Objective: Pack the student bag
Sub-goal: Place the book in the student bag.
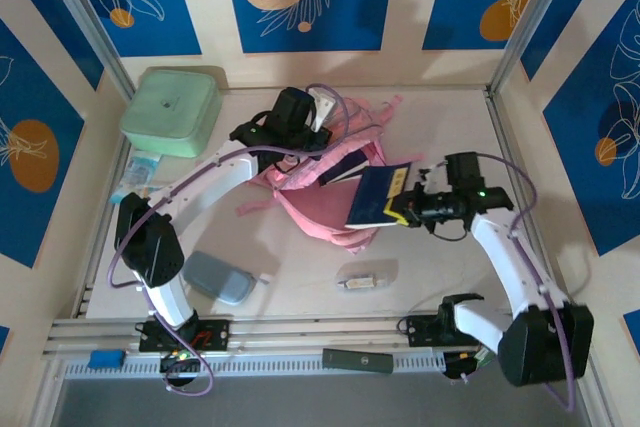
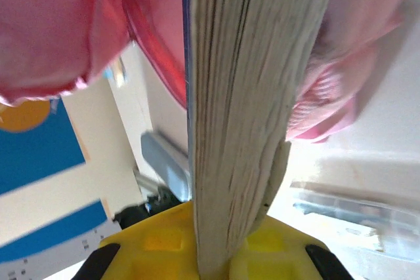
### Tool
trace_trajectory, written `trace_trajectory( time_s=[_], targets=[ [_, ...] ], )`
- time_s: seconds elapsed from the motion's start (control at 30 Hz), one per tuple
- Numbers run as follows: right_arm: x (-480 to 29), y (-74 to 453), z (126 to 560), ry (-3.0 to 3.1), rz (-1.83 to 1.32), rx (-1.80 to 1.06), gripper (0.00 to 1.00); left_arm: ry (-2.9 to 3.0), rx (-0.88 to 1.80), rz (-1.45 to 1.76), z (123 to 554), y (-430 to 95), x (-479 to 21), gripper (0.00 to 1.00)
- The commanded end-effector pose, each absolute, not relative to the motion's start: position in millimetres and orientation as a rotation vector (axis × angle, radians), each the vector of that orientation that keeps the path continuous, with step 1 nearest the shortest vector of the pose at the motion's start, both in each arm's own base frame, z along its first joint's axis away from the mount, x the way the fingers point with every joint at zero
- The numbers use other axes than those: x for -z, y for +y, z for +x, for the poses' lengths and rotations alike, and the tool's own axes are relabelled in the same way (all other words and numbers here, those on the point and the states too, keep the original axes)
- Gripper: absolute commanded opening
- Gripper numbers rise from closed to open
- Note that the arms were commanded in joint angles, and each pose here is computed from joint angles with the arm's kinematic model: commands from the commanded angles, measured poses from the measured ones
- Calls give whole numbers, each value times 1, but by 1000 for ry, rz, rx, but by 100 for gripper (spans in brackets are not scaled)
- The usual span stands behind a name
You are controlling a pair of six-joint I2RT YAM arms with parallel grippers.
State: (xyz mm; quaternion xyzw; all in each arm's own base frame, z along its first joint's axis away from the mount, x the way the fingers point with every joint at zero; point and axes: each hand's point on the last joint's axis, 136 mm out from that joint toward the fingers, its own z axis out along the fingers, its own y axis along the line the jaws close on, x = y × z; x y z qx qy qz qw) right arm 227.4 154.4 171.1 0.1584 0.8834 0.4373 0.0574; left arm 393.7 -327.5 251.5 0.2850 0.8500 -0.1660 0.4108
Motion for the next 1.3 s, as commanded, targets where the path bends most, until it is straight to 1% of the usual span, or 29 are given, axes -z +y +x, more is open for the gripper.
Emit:
trace_trajectory(
  time_s=[0.0,0.13,0.27,0.4,0.5,0.53,0.57,0.63,0.7,0.77,0.83,0.87,0.93,0.97,1.07,1.13,1.27],
  targets=[
    [-197,190,256,2529,223,-1472,0,1921,586,707,386,-340,-334,0],
    [-192,203,295,2442,163,-1483,0,1930,618,701,382,-341,-334,0],
    [-172,215,332,2464,167,-1509,0,1922,645,680,377,-339,-339,0],
    [-146,217,363,2496,211,-1429,0,1910,668,656,374,-337,-343,0],
    [-117,212,379,2560,257,-1353,3,1932,662,635,378,-335,-337,0],
    [-109,206,381,2584,287,-1329,8,1943,662,627,379,-334,-335,0],
    [-101,198,383,2594,323,-1307,15,1950,664,620,380,-333,-334,0],
    [-95,183,382,2596,384,-1288,25,1950,673,617,378,-332,-334,0],
    [-96,171,374,2611,418,-1257,40,1945,682,621,378,-332,-334,0],
    [-98,162,362,2637,427,-1159,46,1946,684,623,377,-332,-334,0],
    [-102,160,348,2649,418,-1095,48,1952,686,625,377,-332,-332,0],
    [-103,160,339,2663,420,-1061,48,1956,690,626,377,-332,-331,0],
    [-96,158,323,2706,468,-947,43,1962,695,628,375,-332,-328,0],
    [-91,161,315,2726,498,-923,39,1963,697,628,375,-333,-328,0],
    [-80,182,300,2738,499,-966,25,1968,695,620,376,-332,-325,0],
    [-76,196,301,2725,482,-992,18,1972,705,627,375,-334,-323,0],
    [-71,201,329,2689,482,-953,6,1979,714,635,375,-336,-322,0]
  ],
)
